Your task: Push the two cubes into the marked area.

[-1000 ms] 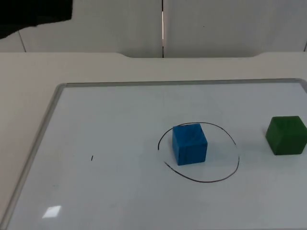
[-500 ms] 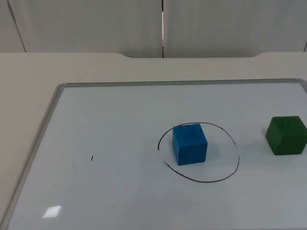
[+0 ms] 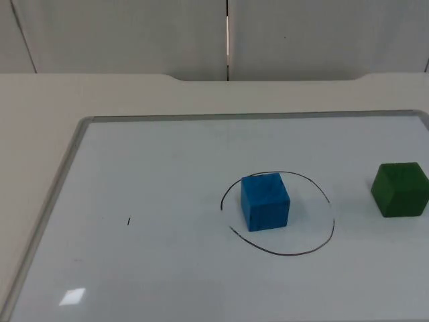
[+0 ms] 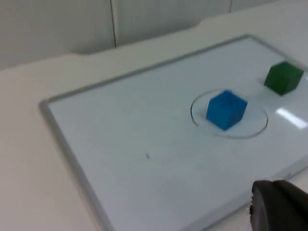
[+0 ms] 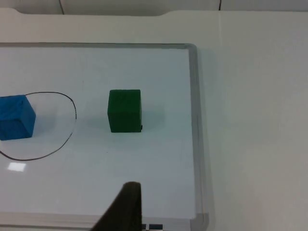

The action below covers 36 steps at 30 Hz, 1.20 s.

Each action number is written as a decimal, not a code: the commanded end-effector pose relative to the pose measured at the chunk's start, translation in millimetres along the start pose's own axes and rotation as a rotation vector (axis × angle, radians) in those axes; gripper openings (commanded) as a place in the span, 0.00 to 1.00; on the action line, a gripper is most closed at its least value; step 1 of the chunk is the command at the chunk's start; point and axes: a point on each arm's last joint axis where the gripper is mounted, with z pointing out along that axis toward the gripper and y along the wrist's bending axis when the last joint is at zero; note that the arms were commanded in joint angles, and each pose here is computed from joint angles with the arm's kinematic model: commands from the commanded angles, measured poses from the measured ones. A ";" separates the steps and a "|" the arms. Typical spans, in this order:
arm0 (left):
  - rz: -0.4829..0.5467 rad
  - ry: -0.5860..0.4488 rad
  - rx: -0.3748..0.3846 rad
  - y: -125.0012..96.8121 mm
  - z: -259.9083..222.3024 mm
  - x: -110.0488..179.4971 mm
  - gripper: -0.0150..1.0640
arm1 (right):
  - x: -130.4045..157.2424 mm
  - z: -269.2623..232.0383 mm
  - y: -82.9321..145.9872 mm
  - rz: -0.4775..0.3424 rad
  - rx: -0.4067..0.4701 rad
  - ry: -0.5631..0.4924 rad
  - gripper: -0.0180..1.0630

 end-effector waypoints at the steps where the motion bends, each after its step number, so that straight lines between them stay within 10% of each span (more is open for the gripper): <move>1: -0.009 0.048 -0.011 0.9 0.2 5.7 0.01 | -0.4 -0.1 0.1 -0.003 0.003 -0.013 0.99; 36: 0.028 0.061 -0.010 1.7 12.7 12.8 0.01 | -10.8 1.7 -4.9 0.054 0.057 0.002 0.84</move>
